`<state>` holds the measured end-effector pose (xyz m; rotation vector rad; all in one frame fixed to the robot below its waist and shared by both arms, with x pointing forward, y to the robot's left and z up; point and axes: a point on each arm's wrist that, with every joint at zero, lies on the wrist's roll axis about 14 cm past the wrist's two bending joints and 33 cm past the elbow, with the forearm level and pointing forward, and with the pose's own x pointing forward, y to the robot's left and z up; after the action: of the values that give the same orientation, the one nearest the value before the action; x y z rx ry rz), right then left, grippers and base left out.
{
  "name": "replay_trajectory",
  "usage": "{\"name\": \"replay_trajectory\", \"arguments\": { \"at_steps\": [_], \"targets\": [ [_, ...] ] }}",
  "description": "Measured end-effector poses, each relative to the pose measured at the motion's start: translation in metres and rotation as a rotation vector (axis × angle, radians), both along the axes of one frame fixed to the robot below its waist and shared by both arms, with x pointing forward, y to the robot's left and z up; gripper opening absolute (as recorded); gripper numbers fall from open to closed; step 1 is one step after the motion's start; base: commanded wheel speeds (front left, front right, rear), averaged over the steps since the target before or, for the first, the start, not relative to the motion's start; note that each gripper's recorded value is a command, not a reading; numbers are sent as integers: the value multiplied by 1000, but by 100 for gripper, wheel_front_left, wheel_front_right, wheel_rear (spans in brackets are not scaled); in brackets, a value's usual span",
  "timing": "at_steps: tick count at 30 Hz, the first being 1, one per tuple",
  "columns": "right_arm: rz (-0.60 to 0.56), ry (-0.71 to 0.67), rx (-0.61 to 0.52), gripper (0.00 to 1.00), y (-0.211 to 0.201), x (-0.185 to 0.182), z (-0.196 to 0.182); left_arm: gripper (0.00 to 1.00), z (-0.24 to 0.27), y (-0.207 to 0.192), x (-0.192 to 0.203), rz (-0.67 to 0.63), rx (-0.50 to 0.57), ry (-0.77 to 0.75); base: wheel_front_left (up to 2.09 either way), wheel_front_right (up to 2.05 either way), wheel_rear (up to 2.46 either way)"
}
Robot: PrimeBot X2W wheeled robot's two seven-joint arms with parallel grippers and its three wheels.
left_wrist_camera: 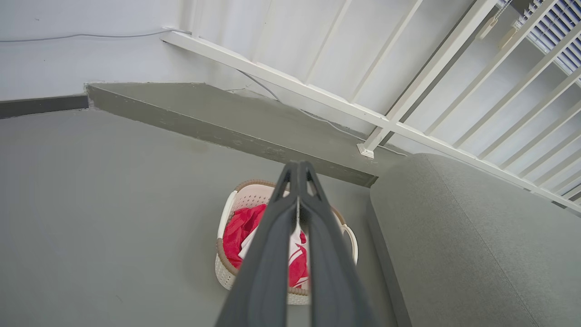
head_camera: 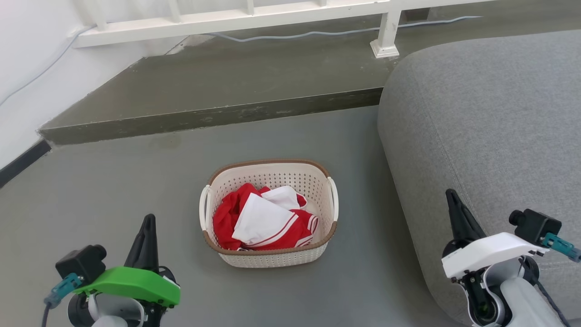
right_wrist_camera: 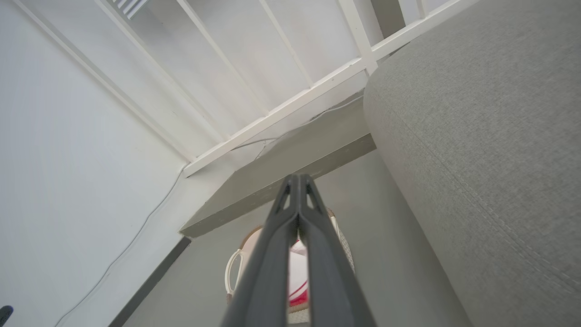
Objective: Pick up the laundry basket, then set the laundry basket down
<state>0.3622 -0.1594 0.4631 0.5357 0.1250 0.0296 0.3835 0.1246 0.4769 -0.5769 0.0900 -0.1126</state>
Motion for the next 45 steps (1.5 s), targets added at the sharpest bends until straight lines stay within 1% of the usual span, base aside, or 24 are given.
{"name": "replay_trajectory", "arguments": {
  "at_steps": [14,25,45],
  "targets": [
    [-43,32,157,0,-9,2,-1,0,-5,12,-1,42,-141,55,0,0,0],
    [-80,54,295,0,-16,4,-2,0,-7,21,-2,72,-276,91,0,0,0],
    [-130,61,531,0,-27,7,1,0,-8,36,-4,120,-500,127,0,0,0]
  ]
}}
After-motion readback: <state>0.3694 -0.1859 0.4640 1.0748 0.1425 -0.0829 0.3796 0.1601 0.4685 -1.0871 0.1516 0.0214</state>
